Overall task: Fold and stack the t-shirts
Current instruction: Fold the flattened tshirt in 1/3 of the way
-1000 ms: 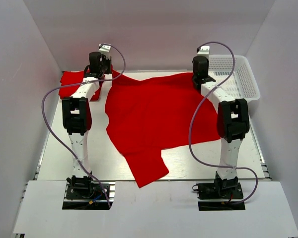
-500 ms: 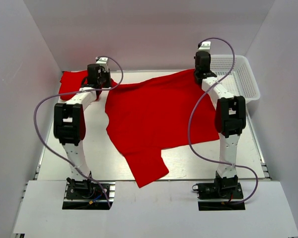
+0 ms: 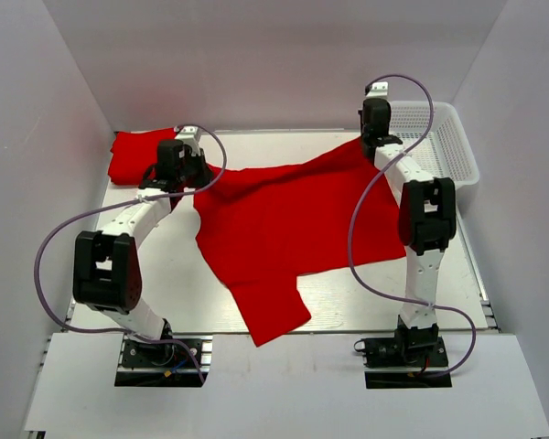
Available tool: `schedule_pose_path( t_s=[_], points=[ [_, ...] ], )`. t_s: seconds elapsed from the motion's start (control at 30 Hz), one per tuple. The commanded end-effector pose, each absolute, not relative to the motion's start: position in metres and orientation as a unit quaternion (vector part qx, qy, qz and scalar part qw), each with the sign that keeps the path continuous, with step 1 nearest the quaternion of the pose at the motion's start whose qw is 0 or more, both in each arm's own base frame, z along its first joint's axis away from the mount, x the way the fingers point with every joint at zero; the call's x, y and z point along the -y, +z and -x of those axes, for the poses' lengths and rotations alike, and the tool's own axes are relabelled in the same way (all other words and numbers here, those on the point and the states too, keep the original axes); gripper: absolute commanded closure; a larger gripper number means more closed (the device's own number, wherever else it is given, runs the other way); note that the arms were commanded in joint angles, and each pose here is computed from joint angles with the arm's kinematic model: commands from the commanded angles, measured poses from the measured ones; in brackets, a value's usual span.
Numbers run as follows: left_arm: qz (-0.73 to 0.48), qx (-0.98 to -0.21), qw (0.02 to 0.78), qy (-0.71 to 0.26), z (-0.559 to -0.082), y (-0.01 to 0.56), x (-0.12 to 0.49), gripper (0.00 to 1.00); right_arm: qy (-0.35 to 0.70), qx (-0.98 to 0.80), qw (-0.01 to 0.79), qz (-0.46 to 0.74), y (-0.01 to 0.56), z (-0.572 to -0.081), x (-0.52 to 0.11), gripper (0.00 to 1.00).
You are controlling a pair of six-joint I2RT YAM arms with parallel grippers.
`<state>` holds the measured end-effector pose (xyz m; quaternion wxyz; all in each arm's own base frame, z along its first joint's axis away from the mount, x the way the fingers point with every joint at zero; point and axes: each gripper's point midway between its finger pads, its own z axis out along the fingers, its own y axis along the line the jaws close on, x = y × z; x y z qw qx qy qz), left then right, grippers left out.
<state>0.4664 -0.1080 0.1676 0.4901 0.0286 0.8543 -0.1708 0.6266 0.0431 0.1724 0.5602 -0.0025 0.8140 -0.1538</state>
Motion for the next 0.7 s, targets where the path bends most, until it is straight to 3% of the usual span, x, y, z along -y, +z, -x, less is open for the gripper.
schedule_pose_path(
  t_s=[0.0, 0.27, 0.67],
  points=[
    [-0.034, -0.86, 0.474, -0.184, -0.432, 0.179, 0.117, 1.0, -0.159, -0.794, 0.586, -0.012, 0.217, -0.616, -0.034, 1.0],
    [-0.028, -0.881, 0.429, -0.197, -0.378, 0.16, 0.122, 1.0, -0.176, -0.81, 0.56, -0.009, 0.208, -0.589, -0.024, 1.0],
    [-0.02, -0.899, 0.382, -0.212, -0.346, 0.147, 0.126, 1.0, -0.199, -0.828, 0.524, -0.008, 0.19, -0.557, -0.012, 1.0]
  ],
)
